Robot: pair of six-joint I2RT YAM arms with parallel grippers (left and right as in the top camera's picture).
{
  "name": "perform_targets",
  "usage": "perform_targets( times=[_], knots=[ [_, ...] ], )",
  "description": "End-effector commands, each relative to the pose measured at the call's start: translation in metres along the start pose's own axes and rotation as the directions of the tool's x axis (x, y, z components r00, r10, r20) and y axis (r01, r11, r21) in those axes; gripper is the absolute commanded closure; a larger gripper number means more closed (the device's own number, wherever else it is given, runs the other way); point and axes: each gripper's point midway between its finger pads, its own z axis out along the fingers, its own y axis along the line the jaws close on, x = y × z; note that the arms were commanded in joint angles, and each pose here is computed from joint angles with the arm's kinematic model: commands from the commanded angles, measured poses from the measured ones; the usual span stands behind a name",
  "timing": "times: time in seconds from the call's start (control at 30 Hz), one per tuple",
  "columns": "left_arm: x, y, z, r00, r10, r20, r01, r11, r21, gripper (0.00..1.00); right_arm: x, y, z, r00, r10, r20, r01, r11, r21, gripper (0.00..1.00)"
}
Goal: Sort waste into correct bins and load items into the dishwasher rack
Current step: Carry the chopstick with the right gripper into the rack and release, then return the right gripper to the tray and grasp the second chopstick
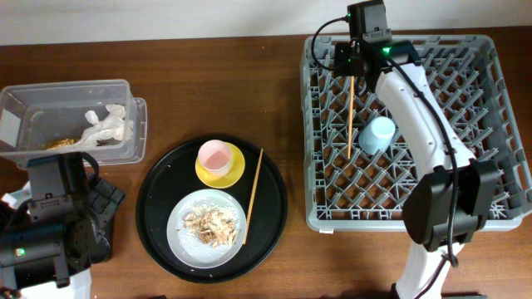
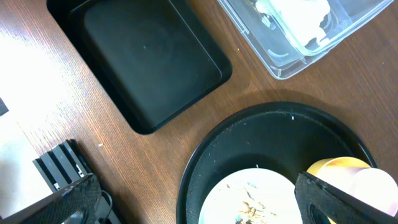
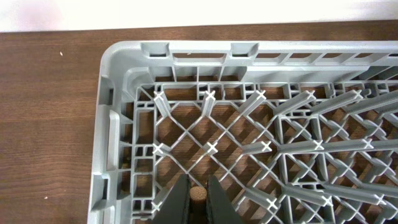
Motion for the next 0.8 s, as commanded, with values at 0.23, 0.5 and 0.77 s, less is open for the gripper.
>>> perform_targets(
  times=[0.23,0.5,0.77],
  knots=[
    [-0.001,0.001,-0.002,1.0,-0.014,0.005,0.014,1.0,0.002,0.01,0.028,0.024,-0.017,0.991,-0.017,-0.133,-0.005,0.987,-0.163,0.23],
    [-0.001,0.001,-0.002,1.0,-0.014,0.005,0.014,1.0,0.002,0.01,0.114,0.112,-0.128,0.837,-0.1,-0.538,-0.259,0.793,-0.552,0.02],
    [-0.001,0.001,-0.002,1.0,-0.014,0.005,0.014,1.0,0.002,0.01,0.168,0.1,-0.173,0.765,-0.203,-0.612,-0.061,0.922,-0.382,0.02]
  ],
)
